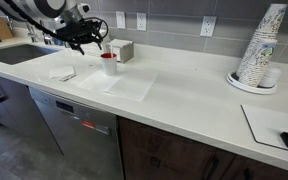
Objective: Move the white mug from on top of the paper towel to the counter
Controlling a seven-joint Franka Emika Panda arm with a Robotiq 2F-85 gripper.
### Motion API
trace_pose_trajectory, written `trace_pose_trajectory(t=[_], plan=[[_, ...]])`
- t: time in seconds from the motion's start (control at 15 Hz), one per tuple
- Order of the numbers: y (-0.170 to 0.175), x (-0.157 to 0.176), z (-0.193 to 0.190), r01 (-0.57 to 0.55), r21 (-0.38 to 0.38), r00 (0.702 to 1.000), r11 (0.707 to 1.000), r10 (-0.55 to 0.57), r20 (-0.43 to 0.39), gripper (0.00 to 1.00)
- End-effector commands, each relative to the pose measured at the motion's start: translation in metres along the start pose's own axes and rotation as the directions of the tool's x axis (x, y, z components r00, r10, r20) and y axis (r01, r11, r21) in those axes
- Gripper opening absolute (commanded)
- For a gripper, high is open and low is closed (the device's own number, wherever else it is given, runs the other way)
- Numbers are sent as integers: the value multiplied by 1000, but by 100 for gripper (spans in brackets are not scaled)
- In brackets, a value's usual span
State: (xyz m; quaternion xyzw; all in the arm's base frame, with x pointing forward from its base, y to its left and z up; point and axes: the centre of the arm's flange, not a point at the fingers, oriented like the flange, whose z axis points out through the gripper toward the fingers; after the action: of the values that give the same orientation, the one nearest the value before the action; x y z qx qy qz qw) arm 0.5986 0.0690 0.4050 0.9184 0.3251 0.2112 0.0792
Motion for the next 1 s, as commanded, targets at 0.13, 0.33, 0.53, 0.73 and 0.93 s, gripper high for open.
trace_pose_trajectory(t=[0.13, 0.33, 0.53, 0.73, 0.93], plan=[[1, 2, 0, 1, -2, 1000, 1000, -1, -3, 100], [9, 8, 8, 33, -24, 999, 999, -32, 18, 100], [16, 13, 11, 83, -11, 996, 997, -82, 27, 100], [17, 15, 20, 141, 60, 989, 988, -143, 41, 100], [20, 19, 29, 176, 79, 980, 981, -182, 78, 100]])
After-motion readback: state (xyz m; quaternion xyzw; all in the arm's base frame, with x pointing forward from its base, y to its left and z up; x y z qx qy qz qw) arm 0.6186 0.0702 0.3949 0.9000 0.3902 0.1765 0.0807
